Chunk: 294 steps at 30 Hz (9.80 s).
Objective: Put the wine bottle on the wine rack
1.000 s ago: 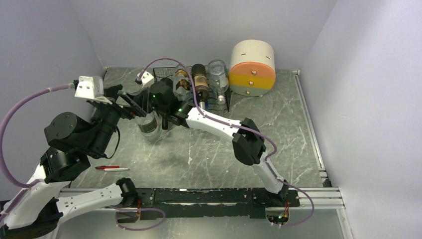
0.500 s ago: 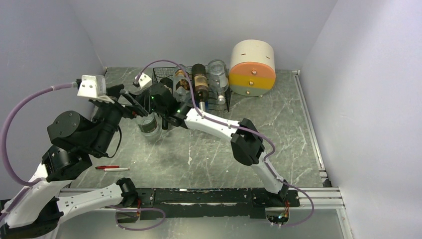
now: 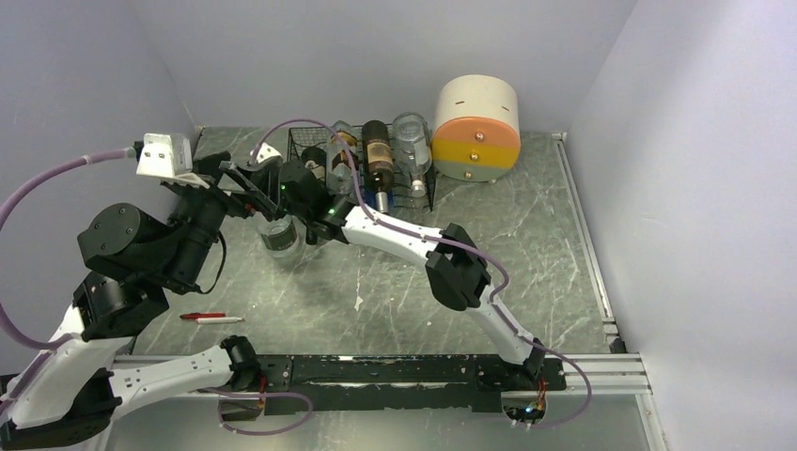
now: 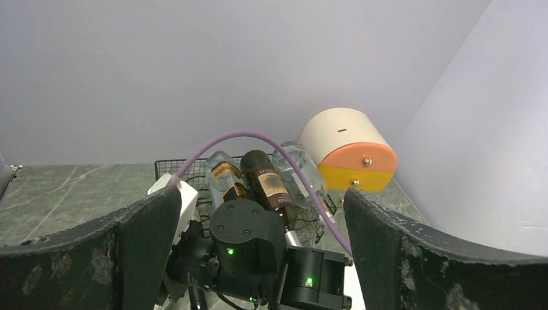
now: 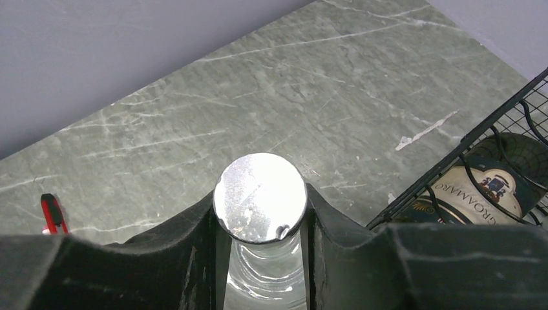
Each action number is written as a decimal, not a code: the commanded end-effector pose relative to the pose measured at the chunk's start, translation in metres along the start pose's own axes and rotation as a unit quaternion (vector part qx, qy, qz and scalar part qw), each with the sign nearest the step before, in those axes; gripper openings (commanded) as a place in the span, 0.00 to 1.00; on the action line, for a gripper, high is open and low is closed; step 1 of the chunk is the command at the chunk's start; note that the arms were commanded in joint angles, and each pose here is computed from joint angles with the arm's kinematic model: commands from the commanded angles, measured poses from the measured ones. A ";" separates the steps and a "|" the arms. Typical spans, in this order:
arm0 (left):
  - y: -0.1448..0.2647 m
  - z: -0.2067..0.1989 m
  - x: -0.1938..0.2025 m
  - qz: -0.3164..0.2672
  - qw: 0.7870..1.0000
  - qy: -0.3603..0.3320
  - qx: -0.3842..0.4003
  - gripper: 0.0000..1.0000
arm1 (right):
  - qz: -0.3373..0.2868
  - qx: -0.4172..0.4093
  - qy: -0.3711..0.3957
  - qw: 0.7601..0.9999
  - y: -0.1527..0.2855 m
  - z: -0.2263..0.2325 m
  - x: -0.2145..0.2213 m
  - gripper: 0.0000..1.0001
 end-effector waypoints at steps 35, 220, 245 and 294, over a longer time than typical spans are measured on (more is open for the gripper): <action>-0.020 -0.030 0.080 0.113 0.993 -0.008 -0.034 1.00 | 0.019 0.022 -0.041 0.999 0.191 -0.002 0.157 0.00; 0.062 0.054 0.070 0.116 0.988 0.055 -0.087 0.99 | -0.156 0.251 -0.314 0.902 0.008 -0.063 -0.052 0.52; 0.055 0.047 0.070 0.112 0.992 0.044 -0.045 0.99 | -0.157 0.199 -0.298 0.920 0.098 -0.038 -0.090 0.79; 0.078 0.047 0.038 0.003 1.000 0.008 0.023 0.96 | -0.270 0.391 -0.203 0.856 0.529 -0.069 -0.062 0.81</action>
Point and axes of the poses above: each gripper's point midway between its finger pads, its own y axis back along the fingers, its own z axis along the line the jaws close on, x = y × z, the point moved 9 cm from there along y, back along the fingers, and after that the axes turned 15 degrees about -y, right-handed, at the moved point
